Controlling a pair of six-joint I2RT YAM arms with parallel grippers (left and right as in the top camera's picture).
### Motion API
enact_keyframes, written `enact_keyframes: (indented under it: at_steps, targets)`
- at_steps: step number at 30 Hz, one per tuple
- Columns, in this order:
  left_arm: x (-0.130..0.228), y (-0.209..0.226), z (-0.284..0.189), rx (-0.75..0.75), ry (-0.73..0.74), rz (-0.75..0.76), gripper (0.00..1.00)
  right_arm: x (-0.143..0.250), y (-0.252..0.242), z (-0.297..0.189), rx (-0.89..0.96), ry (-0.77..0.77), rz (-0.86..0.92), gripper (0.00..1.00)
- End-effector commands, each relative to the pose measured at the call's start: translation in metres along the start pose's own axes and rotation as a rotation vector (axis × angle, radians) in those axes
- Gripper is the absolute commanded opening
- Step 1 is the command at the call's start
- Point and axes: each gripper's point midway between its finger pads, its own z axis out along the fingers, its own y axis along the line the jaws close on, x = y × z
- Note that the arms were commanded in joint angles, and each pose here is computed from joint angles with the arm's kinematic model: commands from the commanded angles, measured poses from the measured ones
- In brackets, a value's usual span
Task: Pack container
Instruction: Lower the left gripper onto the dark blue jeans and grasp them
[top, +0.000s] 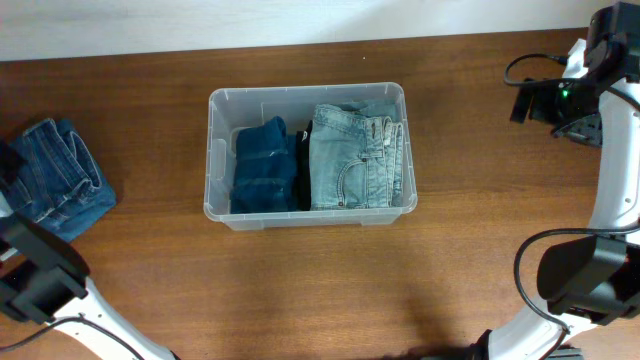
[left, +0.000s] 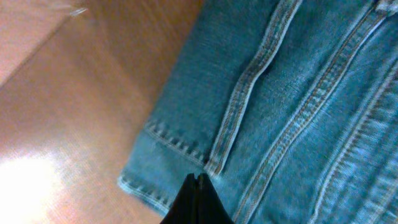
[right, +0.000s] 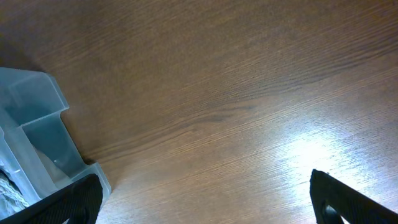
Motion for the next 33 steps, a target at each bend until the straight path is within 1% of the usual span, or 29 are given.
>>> enact_keyframes:
  at_steps: [1, 8, 10, 12, 14, 16, 19, 21, 23, 27, 30, 33]
  targets:
    - [0.008, -0.004, 0.027, 0.018, 0.049, 0.034, 0.0, -0.001, -0.002, -0.005, 0.008, -0.012, 0.0, 0.99]
    - [0.031, -0.01, 0.072, 0.004, 0.146, 0.056, 0.0, -0.001, -0.002, -0.005, 0.008, -0.012, 0.0, 0.99]
    - [0.04, -0.016, 0.083, 0.026, 0.185, 0.061, 0.0, -0.001, -0.002, -0.005, 0.008, -0.012, 0.0, 0.98]
    - [0.05, -0.029, 0.091, 0.09, 0.226, 0.064, 0.0, -0.001, -0.002, -0.005, 0.008, -0.012, 0.0, 0.98]
    - [0.056, -0.044, 0.091, 0.174, 0.253, 0.056, 0.0, -0.001, -0.002, -0.005, 0.008, -0.012, 0.0, 0.98]
    - [0.061, -0.069, 0.083, 0.326, 0.283, 0.038, 0.0, -0.001, -0.002, -0.005, 0.008, -0.012, 0.0, 0.99]
    - [0.065, -0.097, 0.069, 0.506, 0.321, 0.017, 0.0, -0.001, -0.002, -0.005, 0.008, -0.012, 0.0, 0.99]
    - [0.068, -0.109, 0.061, 0.579, 0.342, 0.01, 0.0, -0.001, -0.002, -0.005, 0.008, -0.012, 0.0, 0.98]
    - [0.071, -0.115, 0.057, 0.608, 0.359, 0.006, 0.0, -0.001, -0.002, -0.005, 0.008, -0.012, 0.0, 0.99]
    - [0.078, -0.118, 0.054, 0.602, 0.38, 0.016, 0.0, -0.001, -0.002, -0.005, 0.008, -0.012, 0.0, 0.99]
    - [0.074, -0.115, 0.05, 0.604, 0.368, 0.012, 0.0, -0.001, -0.002, -0.005, 0.008, -0.012, 0.0, 0.99]
    - [0.062, -0.109, 0.04, 0.61, 0.331, 0.004, 0.0, -0.001, -0.002, -0.005, 0.008, -0.012, 0.0, 0.98]
